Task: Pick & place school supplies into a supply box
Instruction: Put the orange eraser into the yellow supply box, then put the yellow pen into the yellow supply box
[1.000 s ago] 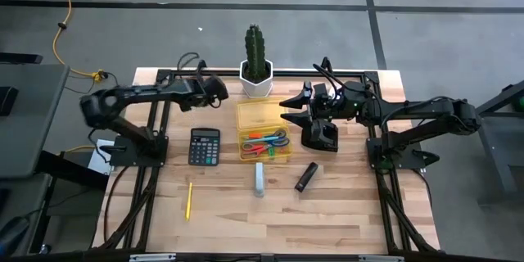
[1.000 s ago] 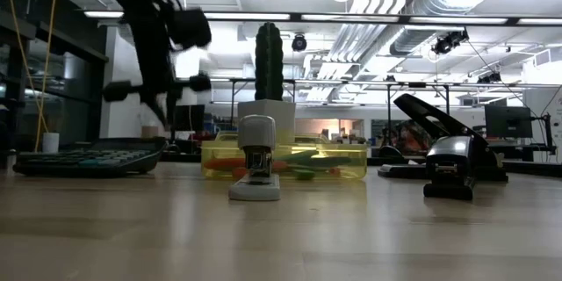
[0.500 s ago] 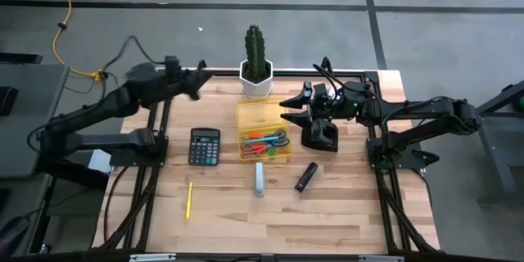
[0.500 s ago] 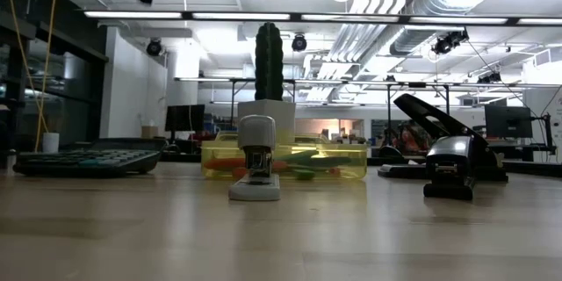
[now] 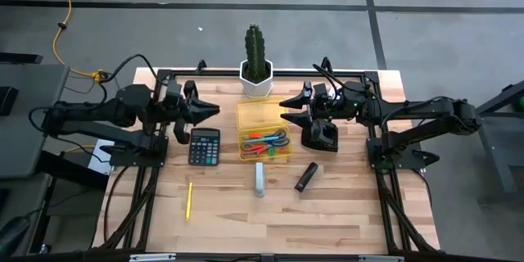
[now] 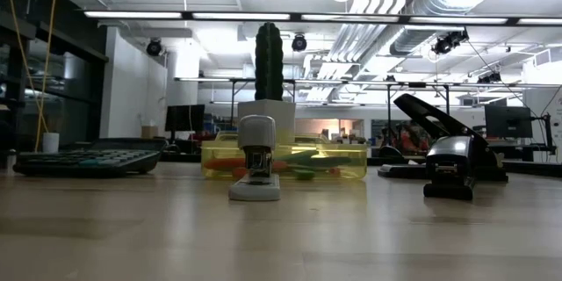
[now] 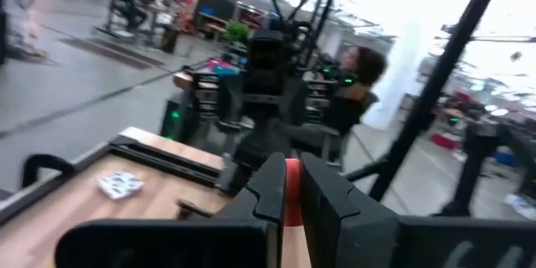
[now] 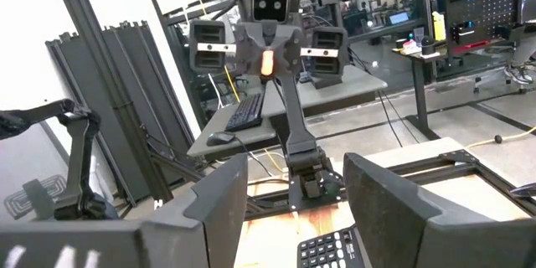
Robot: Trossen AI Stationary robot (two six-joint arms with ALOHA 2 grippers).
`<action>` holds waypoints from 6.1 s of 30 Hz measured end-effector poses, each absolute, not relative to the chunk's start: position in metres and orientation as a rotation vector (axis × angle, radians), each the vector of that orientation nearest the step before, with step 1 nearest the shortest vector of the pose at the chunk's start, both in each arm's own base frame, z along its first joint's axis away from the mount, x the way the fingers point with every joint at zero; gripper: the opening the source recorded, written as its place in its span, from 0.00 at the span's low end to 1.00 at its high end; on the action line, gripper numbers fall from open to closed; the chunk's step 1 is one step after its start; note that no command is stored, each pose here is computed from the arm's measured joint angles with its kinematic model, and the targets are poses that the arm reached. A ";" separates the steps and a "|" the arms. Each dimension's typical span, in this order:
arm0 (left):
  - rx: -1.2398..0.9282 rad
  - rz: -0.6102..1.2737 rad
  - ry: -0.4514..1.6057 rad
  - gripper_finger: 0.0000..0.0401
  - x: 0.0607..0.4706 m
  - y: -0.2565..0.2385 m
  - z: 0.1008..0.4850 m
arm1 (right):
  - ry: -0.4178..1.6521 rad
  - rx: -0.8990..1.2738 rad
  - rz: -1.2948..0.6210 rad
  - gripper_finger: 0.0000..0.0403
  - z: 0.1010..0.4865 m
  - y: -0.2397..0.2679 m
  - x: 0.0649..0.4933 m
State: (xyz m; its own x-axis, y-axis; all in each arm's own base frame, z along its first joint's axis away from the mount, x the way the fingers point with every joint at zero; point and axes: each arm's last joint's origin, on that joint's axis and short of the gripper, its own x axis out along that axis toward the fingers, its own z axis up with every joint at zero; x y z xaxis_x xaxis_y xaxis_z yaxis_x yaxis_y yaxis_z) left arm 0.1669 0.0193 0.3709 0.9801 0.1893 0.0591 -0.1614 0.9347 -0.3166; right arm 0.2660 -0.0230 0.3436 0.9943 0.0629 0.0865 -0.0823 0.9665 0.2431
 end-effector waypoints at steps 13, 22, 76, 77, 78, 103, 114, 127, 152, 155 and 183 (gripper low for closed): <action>-0.224 0.173 -0.106 0.03 0.169 0.019 0.373 | -0.077 0.248 0.073 0.47 0.344 -0.023 0.266; -0.223 0.182 -0.084 0.03 0.174 0.020 0.370 | -0.078 0.215 0.072 0.47 0.344 -0.023 0.266; -0.398 0.182 0.657 0.19 0.383 0.062 0.140 | -0.088 0.216 0.015 0.47 0.344 -0.025 0.266; -0.405 0.184 0.657 0.22 0.383 0.062 0.140 | -0.088 0.216 0.015 0.47 0.344 -0.025 0.266; -0.416 0.187 0.655 0.26 0.383 0.062 0.140 | -0.088 0.216 0.015 0.47 0.344 -0.025 0.266; -0.284 0.363 0.184 0.47 0.231 0.071 0.358 | -0.095 0.208 0.020 0.47 0.345 -0.024 0.266; -0.284 0.207 -0.105 0.44 0.189 0.009 0.325 | -0.094 0.204 0.020 0.47 0.344 -0.024 0.266; -0.405 0.231 -0.169 0.43 0.188 0.006 0.320 | -0.094 0.190 0.019 0.47 0.345 -0.025 0.266; -1.297 0.664 0.991 0.43 0.159 -0.090 0.201 | -0.082 0.194 0.019 0.47 0.343 -0.025 0.266; -1.345 0.837 1.033 0.43 0.160 -0.106 0.182 | -0.080 0.193 0.018 0.47 0.343 -0.025 0.266; -1.182 1.059 1.250 0.04 0.168 -0.129 0.130 | -0.043 0.195 0.005 0.47 0.339 -0.025 0.266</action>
